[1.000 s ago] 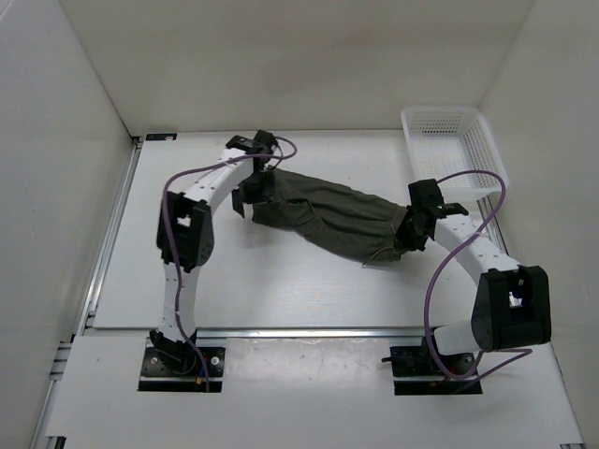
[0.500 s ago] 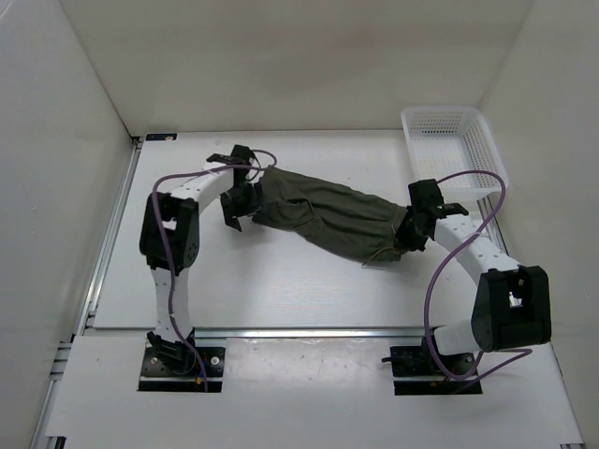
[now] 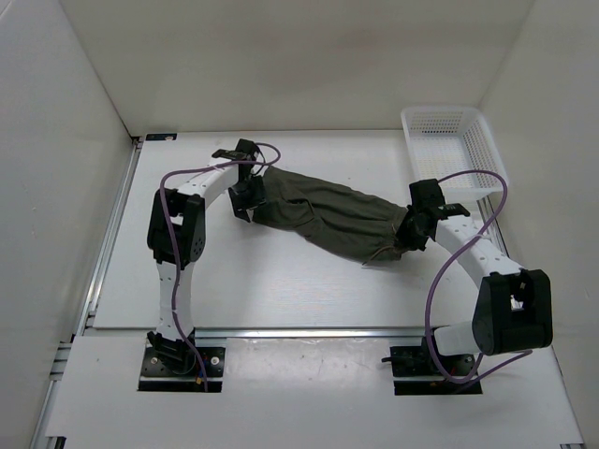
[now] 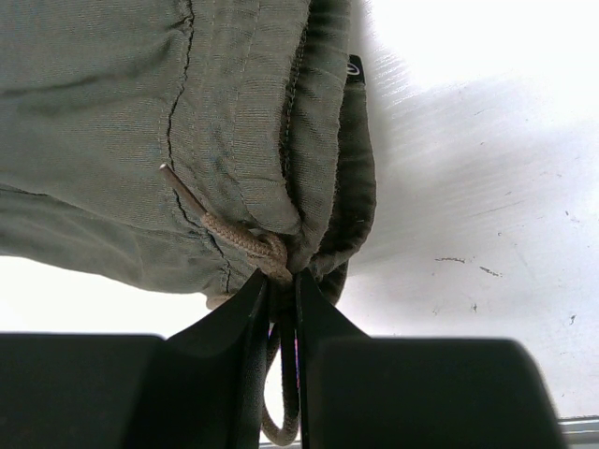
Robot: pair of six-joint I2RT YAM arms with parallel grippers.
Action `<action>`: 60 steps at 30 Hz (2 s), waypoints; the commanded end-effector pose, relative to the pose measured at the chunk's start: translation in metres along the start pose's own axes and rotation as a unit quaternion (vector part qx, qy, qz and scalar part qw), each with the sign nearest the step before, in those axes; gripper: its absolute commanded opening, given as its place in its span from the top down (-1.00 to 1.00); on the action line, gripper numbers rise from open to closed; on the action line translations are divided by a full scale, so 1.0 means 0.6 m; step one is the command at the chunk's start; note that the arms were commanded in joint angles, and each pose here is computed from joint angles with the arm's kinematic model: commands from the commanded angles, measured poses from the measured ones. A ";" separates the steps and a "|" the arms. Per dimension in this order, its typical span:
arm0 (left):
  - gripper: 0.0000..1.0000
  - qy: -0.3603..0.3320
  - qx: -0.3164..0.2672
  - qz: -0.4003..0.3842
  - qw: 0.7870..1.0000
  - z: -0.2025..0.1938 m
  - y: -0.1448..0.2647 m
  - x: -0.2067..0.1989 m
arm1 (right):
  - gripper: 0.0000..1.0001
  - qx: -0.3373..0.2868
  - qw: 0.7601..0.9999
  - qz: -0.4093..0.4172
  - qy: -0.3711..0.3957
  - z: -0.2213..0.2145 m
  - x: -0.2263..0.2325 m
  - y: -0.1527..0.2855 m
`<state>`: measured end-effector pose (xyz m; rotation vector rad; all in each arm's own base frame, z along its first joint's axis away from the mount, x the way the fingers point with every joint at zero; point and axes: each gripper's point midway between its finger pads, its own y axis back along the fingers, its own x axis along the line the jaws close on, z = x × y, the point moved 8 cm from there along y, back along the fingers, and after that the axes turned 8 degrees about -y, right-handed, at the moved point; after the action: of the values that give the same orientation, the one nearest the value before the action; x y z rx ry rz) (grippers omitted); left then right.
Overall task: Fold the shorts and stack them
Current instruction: Fold the shorts
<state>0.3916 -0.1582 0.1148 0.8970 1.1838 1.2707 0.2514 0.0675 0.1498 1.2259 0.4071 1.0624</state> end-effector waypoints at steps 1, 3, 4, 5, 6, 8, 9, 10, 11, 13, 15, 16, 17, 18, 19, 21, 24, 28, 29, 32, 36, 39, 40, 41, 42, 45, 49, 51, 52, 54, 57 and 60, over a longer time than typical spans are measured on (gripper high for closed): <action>-0.35 0.009 -0.020 0.011 1.000 0.012 0.005 0.002 | 1.00 -0.015 1.000 0.007 0.009 0.007 0.004 0.017; -0.35 0.005 -0.013 0.014 1.000 0.012 -0.008 0.003 | 1.00 -0.015 1.000 0.007 0.009 0.007 0.004 0.017; -0.35 0.005 -0.012 0.009 1.000 0.015 -0.011 0.000 | 1.00 -0.015 1.000 0.007 0.009 0.007 0.004 0.017; -0.35 0.005 -0.007 0.012 1.000 0.014 -0.018 0.001 | 1.00 -0.015 1.000 0.007 0.009 0.007 0.004 0.017; -0.31 0.001 -0.003 0.013 1.000 0.014 -0.027 0.002 | 1.00 -0.015 1.000 0.007 0.009 0.007 0.004 0.017; -0.13 -0.005 -0.003 0.008 1.000 0.018 -0.029 0.000 | 1.00 -0.015 1.000 0.007 0.009 0.007 0.004 0.017; 0.41 -0.005 0.002 0.011 1.000 0.018 -0.033 0.000 | 1.00 -0.015 1.000 0.007 0.009 0.007 0.004 0.017; 0.71 -0.009 0.008 0.013 1.000 0.015 -0.032 0.002 | 1.00 -0.015 1.000 0.007 0.009 0.007 0.004 0.017; 0.80 -0.004 0.004 0.018 1.000 0.022 -0.027 0.009 | 1.00 -0.015 1.000 0.007 0.009 0.007 0.004 0.017; 0.80 0.001 0.000 0.025 1.000 0.029 -0.010 0.024 | 1.00 -0.015 1.000 0.007 0.009 0.007 0.004 0.017; 0.80 0.012 -0.016 0.026 0.999 0.041 0.019 0.037 | 1.00 -0.015 1.000 0.007 0.009 0.007 0.004 0.017; 0.80 0.007 -0.036 0.026 0.999 0.045 0.050 0.037 | 1.00 -0.015 1.000 0.007 0.009 0.007 0.004 0.017; 0.80 0.015 -0.046 0.029 0.998 0.049 0.070 0.048 | 1.00 -0.019 1.000 0.010 0.009 0.011 0.007 0.020; 0.80 0.014 -0.058 0.025 0.998 0.051 0.088 0.046 | 1.00 -0.019 1.000 0.010 0.009 0.011 0.007 0.020; 0.80 0.020 -0.061 0.028 0.998 0.051 0.103 0.064 | 1.00 -0.019 1.000 0.010 0.009 0.011 0.007 0.020; 0.80 0.022 -0.074 0.021 0.997 0.043 0.139 0.074 | 1.00 -0.019 1.000 0.010 0.009 0.011 0.007 0.020; 0.80 0.025 -0.055 0.022 0.998 0.011 0.148 0.098 | 1.00 -0.012 1.000 0.011 0.013 0.006 0.004 0.017; 0.80 0.033 -0.009 0.051 0.998 -0.045 0.113 0.129 | 1.00 -0.001 1.000 0.000 0.026 -0.011 -0.014 0.010; 0.80 0.042 0.010 0.059 0.997 -0.066 0.098 0.141 | 1.00 -0.001 1.000 0.000 0.026 -0.014 -0.017 0.011; 0.54 0.055 0.041 0.065 0.996 -0.095 0.075 0.155 | 1.00 0.012 0.999 -0.004 0.031 -0.033 -0.033 0.007; -0.74 0.068 0.017 0.046 0.996 -0.083 0.096 0.150 | 1.00 0.023 0.999 -0.008 0.031 -0.050 -0.047 0.003; -0.87 0.059 -0.033 0.026 0.997 -0.047 0.156 0.120 | 1.00 0.023 0.999 -0.008 0.031 -0.050 -0.047 0.003; -0.82 0.053 -0.045 0.035 0.997 -0.037 0.164 0.114 | 1.00 0.020 0.999 -0.005 0.031 -0.049 -0.047 0.006; -0.58 0.046 -0.048 0.032 0.997 -0.031 0.173 0.103 | 1.00 0.020 0.999 -0.005 0.031 -0.049 -0.047 0.006; -0.46 0.034 -0.052 0.027 0.998 -0.025 0.178 0.086 | 1.00 0.020 0.999 -0.005 0.031 -0.049 -0.047 0.006; 0.01 0.009 -0.048 0.015 0.999 0.003 0.169 0.040 | 1.00 0.013 0.999 0.001 0.031 -0.041 -0.039 0.007; -0.47 -0.018 -0.040 0.008 0.999 0.033 0.143 -0.021 | 1.00 0.010 0.999 0.004 0.030 -0.034 -0.032 0.009; -0.51 -0.022 -0.022 0.021 0.999 0.040 0.107 -0.027 | 1.00 0.006 0.999 0.007 0.030 -0.031 -0.029 0.012; -0.51 -0.024 -0.025 0.016 0.999 0.043 0.104 -0.043 | 1.00 0.006 0.999 0.007 0.030 -0.031 -0.029 0.012; -0.51 -0.025 -0.015 0.038 0.999 0.043 0.075 -0.046 | 1.00 0.006 0.999 0.007 0.030 -0.031 -0.029 0.012; -0.53 -0.031 -0.008 0.059 0.998 0.041 0.049 -0.055 | 1.00 0.006 0.999 0.007 0.030 -0.031 -0.029 0.012; -0.28 -0.026 -0.004 0.061 0.998 0.041 0.043 -0.055 | 1.00 0.006 0.999 0.007 0.030 -0.031 -0.029 0.012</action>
<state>0.4070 -0.1875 0.1125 1.0801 1.1514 1.2818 0.2169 0.0637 0.1327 1.2485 0.4832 1.0867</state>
